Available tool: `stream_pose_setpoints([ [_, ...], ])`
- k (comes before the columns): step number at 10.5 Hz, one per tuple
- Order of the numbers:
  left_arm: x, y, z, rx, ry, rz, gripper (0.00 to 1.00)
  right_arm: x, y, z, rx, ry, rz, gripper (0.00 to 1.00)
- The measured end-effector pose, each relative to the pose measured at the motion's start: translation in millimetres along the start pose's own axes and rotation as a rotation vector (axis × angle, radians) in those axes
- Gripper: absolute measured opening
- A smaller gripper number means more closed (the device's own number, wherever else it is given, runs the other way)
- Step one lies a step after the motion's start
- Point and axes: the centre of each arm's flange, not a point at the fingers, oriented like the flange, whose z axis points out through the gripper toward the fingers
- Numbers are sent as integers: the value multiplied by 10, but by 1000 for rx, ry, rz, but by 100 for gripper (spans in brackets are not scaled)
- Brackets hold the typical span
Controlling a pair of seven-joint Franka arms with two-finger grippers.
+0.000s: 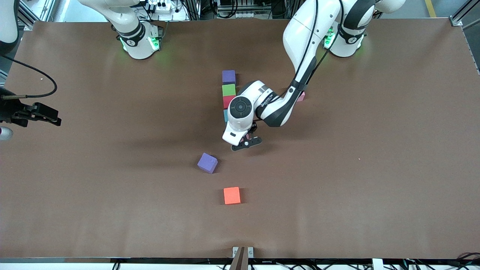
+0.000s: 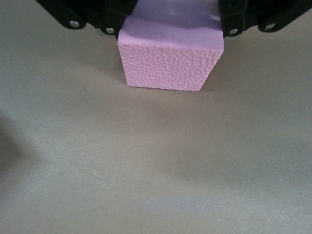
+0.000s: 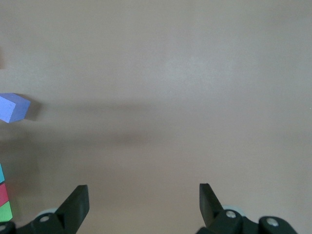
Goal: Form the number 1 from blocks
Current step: 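Lower the pink cube beside cyan with the left gripper and open it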
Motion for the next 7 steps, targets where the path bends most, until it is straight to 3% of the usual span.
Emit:
stream_pose_setpoints([
  [7, -252, 124, 30, 0, 2, 16, 61, 9, -9, 12, 1, 1, -1, 100],
])
